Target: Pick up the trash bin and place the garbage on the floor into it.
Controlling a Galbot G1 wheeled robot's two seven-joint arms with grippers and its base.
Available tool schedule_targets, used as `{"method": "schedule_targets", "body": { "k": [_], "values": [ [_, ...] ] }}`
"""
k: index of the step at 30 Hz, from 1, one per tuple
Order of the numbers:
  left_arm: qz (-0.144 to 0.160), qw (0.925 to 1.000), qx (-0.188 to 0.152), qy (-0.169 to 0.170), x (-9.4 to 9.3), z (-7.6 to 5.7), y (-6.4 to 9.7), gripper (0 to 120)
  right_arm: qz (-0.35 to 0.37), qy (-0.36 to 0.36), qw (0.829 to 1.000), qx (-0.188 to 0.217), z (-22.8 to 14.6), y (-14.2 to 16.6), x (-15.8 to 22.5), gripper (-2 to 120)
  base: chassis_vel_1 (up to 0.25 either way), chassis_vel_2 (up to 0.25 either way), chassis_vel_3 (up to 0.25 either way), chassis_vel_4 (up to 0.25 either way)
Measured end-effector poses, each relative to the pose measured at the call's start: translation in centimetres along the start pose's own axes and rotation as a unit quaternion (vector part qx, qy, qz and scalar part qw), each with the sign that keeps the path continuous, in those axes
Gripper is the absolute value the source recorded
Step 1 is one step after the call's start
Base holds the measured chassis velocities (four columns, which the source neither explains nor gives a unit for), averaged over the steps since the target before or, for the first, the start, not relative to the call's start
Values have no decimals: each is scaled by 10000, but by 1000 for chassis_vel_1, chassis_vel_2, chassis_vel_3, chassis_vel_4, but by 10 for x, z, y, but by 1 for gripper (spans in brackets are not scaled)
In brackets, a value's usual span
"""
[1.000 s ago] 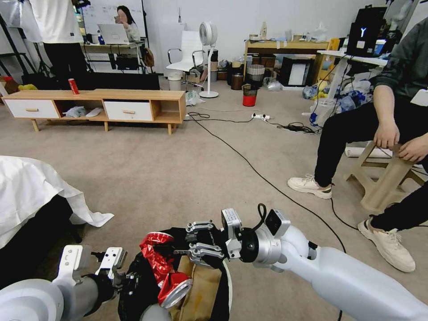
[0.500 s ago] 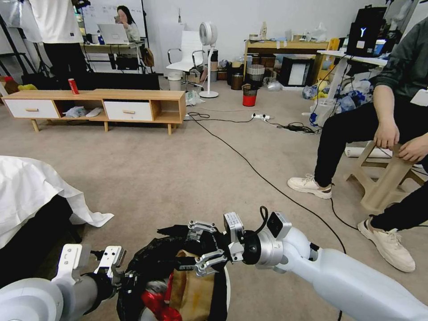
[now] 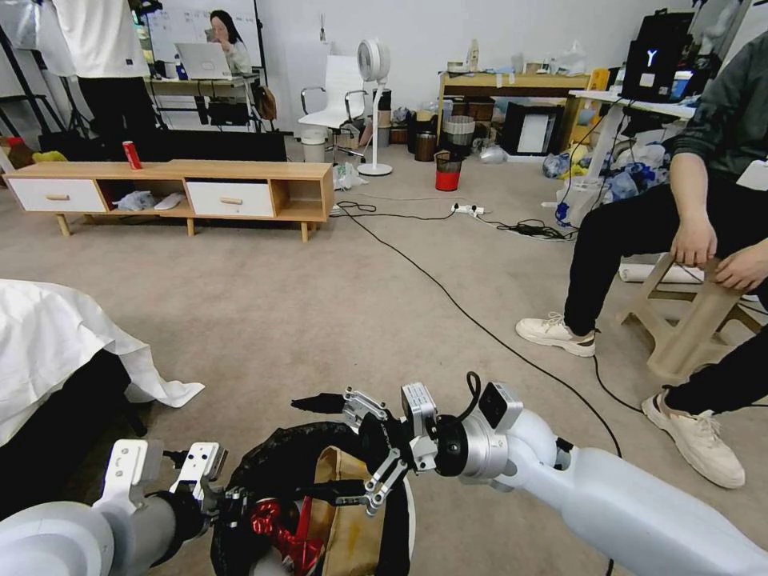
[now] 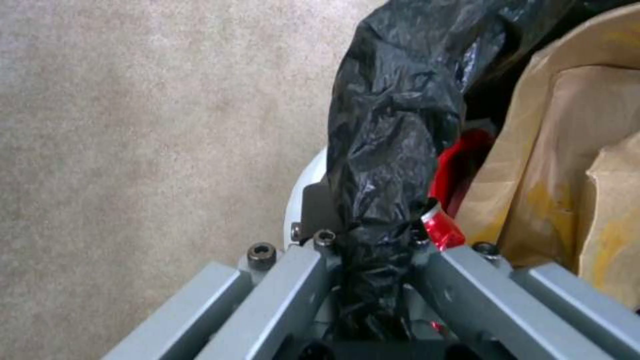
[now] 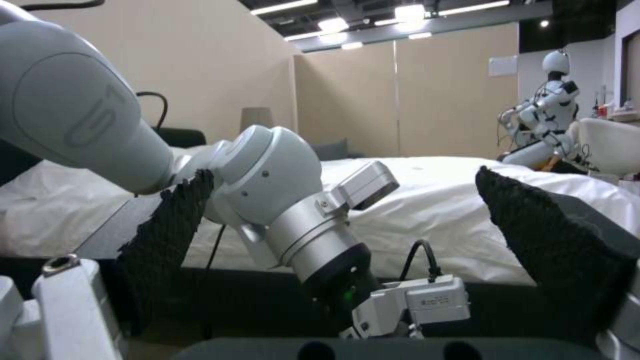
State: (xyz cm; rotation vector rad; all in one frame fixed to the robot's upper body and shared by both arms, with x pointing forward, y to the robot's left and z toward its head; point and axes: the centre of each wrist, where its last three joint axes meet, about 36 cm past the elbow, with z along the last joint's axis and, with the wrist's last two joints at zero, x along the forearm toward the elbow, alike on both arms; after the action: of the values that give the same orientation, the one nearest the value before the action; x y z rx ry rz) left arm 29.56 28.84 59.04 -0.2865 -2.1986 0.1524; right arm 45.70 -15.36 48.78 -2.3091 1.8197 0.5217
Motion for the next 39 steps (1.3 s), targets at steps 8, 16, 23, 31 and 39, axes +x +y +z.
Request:
{"method": "schedule_targets", "body": {
  "k": [8, 16, 23, 31, 39],
  "values": [
    [-22, 10000, 48, -31, -2, 1, 2, 1, 425, -148, 9989, 142, -8, -6, 10, 100, 0, 0, 0, 0],
    [-59, 9997, 108, -209, -2, -1, 5, 1, 3221, -527, 9441, 454, -25, -11, 53, 100, 0, 0, 0, 0],
    [-116, 9991, 165, -382, -3, 2, 6, 1, 5272, -143, 8453, 856, -18, 20, 108, 100, 0, 0, 0, 0],
    [-172, 9985, 179, -479, -3, 4, 7, 1, 6231, 39, 7767, 923, -26, 53, 148, 100, 0, 0, 0, 0],
    [-242, 9976, 235, -602, -4, 7, 8, 1, 6478, 129, 7528, 1160, -18, 107, 196, 100, 0, 0, 0, 0]
  ]
}}
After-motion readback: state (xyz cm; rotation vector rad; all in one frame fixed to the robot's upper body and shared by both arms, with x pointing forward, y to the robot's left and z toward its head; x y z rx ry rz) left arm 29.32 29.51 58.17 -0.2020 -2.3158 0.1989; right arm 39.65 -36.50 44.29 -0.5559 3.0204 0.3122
